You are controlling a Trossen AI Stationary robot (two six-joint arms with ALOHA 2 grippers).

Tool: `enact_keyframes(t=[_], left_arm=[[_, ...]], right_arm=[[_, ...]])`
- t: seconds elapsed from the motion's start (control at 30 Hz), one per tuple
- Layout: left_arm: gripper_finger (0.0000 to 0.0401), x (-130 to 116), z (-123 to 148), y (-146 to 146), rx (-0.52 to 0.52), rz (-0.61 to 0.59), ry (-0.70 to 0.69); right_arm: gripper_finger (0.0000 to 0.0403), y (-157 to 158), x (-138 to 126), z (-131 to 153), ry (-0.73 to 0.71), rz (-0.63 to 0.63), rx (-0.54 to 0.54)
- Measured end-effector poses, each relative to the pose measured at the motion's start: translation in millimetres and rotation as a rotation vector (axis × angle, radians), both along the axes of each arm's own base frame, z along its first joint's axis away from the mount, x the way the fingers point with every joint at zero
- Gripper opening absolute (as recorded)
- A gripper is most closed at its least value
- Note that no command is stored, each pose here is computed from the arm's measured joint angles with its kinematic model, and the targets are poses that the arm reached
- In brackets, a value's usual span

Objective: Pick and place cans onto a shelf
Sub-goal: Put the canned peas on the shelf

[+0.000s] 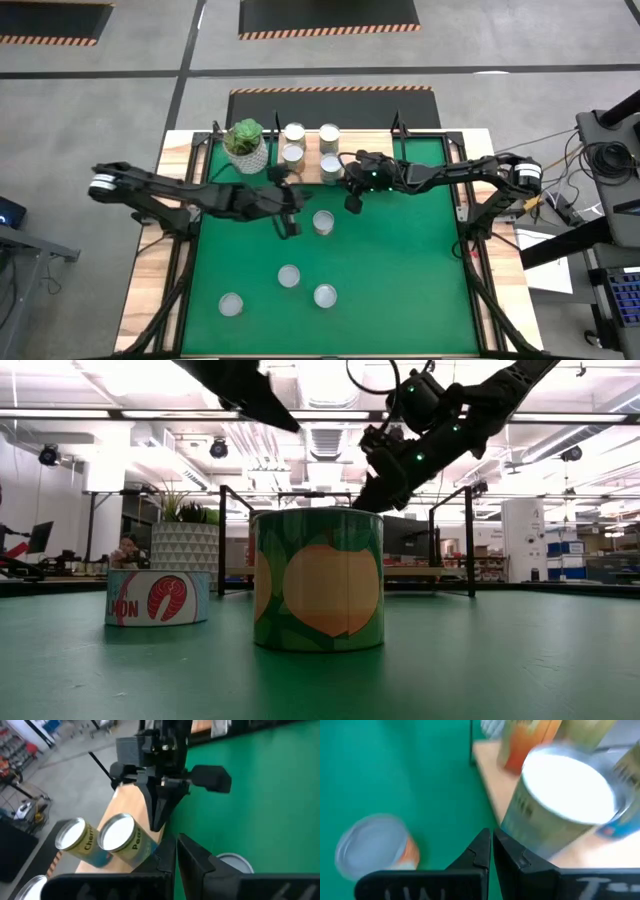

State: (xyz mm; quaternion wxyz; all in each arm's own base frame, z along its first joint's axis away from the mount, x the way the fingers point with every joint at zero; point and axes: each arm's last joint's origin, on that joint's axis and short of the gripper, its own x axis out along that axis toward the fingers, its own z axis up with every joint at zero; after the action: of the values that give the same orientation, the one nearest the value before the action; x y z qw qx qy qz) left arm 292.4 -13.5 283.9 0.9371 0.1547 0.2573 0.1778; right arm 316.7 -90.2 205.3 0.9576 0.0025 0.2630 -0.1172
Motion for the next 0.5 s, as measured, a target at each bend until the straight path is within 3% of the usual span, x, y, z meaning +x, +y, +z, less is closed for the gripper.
enact_keyframes(t=[0.23, 0.5], left_arm=[[0.0, -30.3, 5.5, 2.8, -0.01, 0.003, -0.108], [0.0, -41.3, 14.7, 3.5, -0.031, 0.009, -0.167]], right_arm=[[0.0009, -4.6, 1.4, 4.9, -0.056, -0.053, -0.046], [0.0009, -11.3, -0.7, 4.6, -0.035, -0.113, -0.101]])
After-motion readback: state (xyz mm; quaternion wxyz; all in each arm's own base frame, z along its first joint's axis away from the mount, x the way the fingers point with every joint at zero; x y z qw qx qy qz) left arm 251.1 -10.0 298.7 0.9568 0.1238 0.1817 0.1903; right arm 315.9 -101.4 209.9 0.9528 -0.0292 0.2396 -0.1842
